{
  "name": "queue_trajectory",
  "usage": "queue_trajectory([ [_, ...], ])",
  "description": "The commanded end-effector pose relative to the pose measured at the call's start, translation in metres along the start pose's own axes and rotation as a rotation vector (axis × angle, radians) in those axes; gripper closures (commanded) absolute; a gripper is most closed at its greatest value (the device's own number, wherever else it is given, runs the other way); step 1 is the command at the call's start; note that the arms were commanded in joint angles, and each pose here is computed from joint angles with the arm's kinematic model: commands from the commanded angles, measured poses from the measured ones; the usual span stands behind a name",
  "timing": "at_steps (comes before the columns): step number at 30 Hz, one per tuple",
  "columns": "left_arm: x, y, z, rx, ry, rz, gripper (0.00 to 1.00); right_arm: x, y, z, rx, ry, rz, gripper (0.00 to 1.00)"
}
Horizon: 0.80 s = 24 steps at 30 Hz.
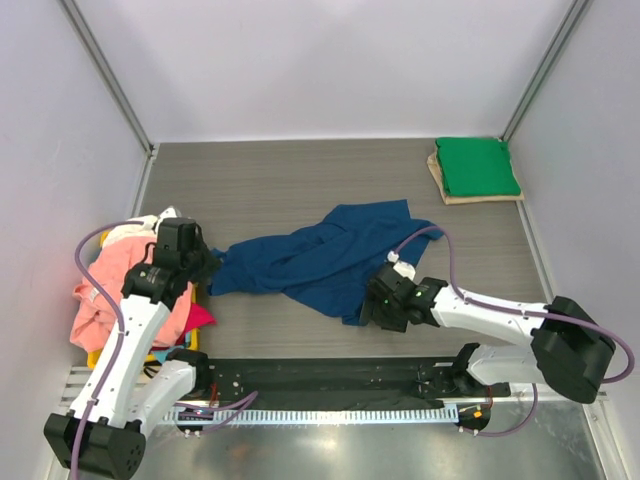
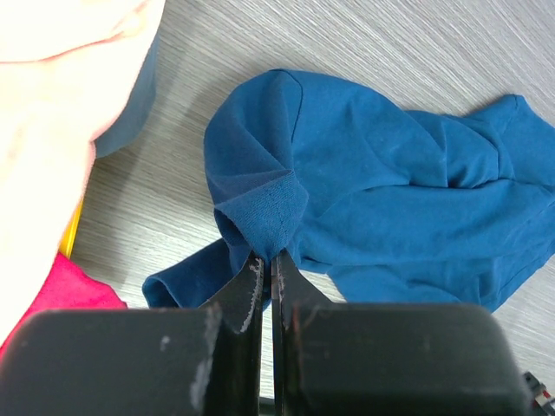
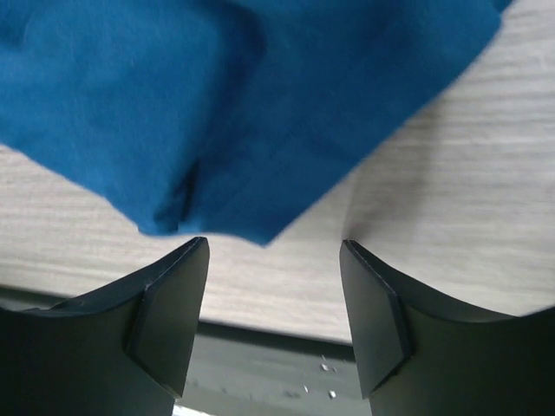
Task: Fold and stack the t-shirts
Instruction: Flatten the tshirt out
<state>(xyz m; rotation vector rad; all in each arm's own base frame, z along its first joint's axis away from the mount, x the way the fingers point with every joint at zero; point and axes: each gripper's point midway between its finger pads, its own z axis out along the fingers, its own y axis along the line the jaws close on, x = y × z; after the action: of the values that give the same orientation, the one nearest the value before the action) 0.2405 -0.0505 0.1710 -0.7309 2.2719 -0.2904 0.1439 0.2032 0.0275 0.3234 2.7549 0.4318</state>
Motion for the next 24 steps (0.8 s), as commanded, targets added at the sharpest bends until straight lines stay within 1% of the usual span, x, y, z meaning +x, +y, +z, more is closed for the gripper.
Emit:
queue_trajectory([
  [1,-0.003,-0.001,-0.003,0.017,-0.019,0.016,1.00,-0.015,0.021,0.006,-0.049,-0.059,0.025,0.34],
  [5,-0.002,0.000,-0.002,0.016,-0.017,0.016,1.00,-0.013,0.018,0.019,-0.027,-0.053,0.019,0.39],
  [6,-0.002,0.000,-0.002,0.017,-0.019,0.016,1.00,-0.013,0.018,0.021,-0.025,-0.053,0.021,0.45],
  [8,-0.002,0.000,-0.002,0.017,-0.019,0.017,1.00,-0.013,0.014,0.024,-0.009,-0.060,0.016,0.50],
  [9,-0.001,0.001,-0.001,0.013,-0.016,0.018,1.00,-0.014,0.014,0.025,-0.010,-0.065,0.017,0.57],
  [11,-0.003,-0.001,-0.003,0.020,-0.022,0.023,1.00,-0.014,0.013,0.025,-0.012,-0.074,0.012,0.67],
  [12,-0.003,-0.001,-0.004,0.019,-0.021,0.021,1.00,-0.015,0.013,0.024,-0.013,-0.079,0.014,0.81],
  [15,-0.009,-0.005,-0.011,0.035,-0.034,0.025,1.00,-0.025,0.012,0.011,-0.016,-0.125,0.011,0.99],
  [17,-0.014,-0.010,-0.021,0.059,-0.050,0.033,1.00,-0.043,0.019,-0.007,-0.025,-0.194,0.011,0.99],
  [19,-0.025,-0.016,-0.037,0.085,-0.078,0.038,1.00,-0.055,0.017,-0.035,-0.023,-0.243,0.007,0.99],
  [20,-0.028,-0.017,-0.046,0.095,-0.091,0.038,1.00,-0.071,0.026,-0.055,-0.041,-0.304,0.011,0.99],
  [22,-0.042,-0.026,-0.067,0.139,-0.141,0.045,1.00,-0.083,0.025,-0.093,-0.071,-0.361,0.010,0.99],
  [23,-0.047,-0.030,-0.076,0.164,-0.160,0.045,1.00,-0.096,0.034,-0.118,-0.116,-0.414,0.003,0.99],
  [24,-0.051,-0.033,-0.088,0.194,-0.188,0.042,1.00,-0.102,0.030,-0.134,-0.115,-0.449,-0.004,0.99],
])
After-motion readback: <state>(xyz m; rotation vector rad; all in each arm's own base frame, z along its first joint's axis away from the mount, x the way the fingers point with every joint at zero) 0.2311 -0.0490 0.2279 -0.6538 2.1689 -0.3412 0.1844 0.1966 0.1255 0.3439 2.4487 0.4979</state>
